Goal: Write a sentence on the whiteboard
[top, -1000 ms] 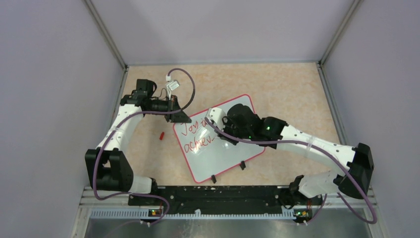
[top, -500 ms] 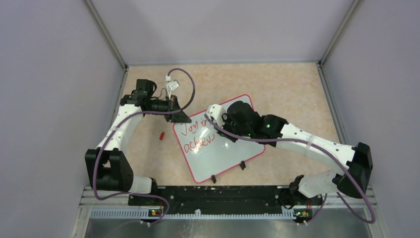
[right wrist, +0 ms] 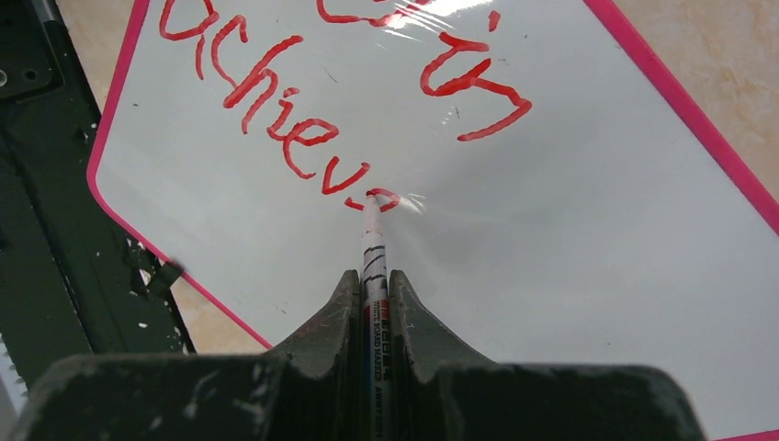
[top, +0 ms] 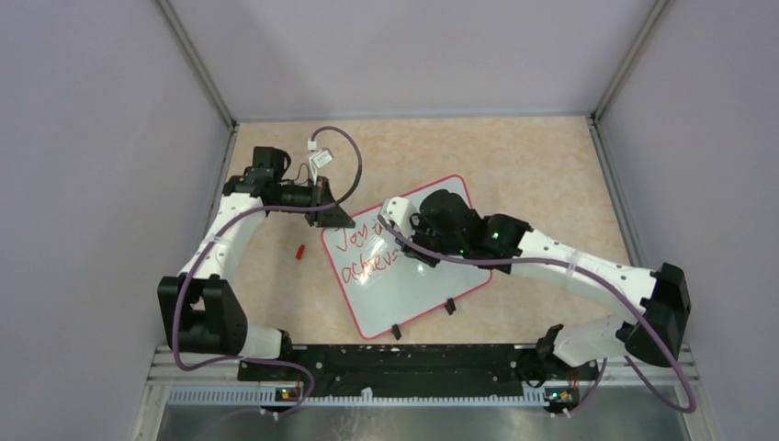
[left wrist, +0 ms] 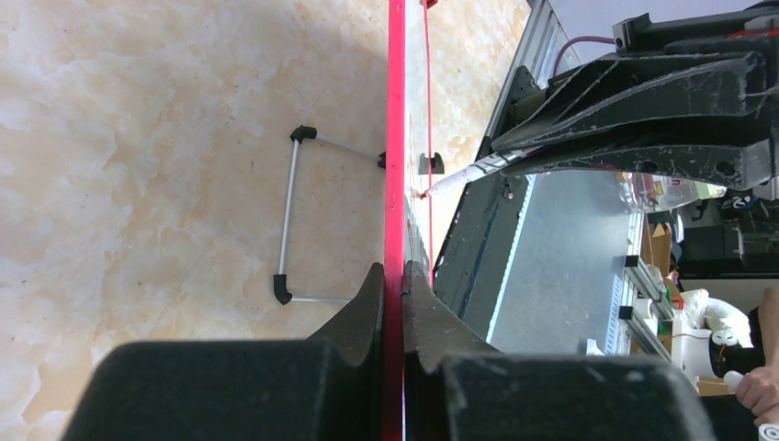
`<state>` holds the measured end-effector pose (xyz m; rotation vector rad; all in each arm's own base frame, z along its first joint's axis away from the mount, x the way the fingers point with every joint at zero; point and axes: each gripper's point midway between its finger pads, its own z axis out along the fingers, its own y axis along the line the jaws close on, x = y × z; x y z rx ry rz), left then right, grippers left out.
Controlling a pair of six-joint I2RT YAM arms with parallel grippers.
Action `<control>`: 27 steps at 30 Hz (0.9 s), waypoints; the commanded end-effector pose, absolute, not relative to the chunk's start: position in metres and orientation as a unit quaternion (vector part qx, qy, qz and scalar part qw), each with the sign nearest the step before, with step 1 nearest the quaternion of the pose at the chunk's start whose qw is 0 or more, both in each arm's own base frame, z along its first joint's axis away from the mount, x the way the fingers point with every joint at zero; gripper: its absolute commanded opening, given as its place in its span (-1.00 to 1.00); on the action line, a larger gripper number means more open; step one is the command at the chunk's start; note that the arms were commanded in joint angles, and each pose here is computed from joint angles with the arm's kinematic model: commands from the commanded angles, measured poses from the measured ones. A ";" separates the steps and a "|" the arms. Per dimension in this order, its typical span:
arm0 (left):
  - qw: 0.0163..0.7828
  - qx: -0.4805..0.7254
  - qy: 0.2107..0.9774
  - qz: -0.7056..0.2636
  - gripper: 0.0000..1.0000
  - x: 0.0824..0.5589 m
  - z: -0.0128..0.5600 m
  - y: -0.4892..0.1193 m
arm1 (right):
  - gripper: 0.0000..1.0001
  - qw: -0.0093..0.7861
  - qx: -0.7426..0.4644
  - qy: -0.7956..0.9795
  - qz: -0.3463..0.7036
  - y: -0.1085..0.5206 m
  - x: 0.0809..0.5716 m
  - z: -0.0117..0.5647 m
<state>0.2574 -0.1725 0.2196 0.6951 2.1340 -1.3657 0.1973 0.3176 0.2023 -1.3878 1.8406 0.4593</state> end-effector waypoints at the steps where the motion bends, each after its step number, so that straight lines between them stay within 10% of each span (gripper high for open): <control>1: 0.267 0.260 0.808 -0.456 -1.00 0.265 0.205 -0.162 | -1.00 0.377 -0.546 0.725 0.184 0.317 0.191 0.192; 27: 0.267 0.260 0.807 -0.457 -1.00 0.266 0.206 -0.163 | -1.00 0.402 -0.517 0.732 0.185 0.300 0.202 0.224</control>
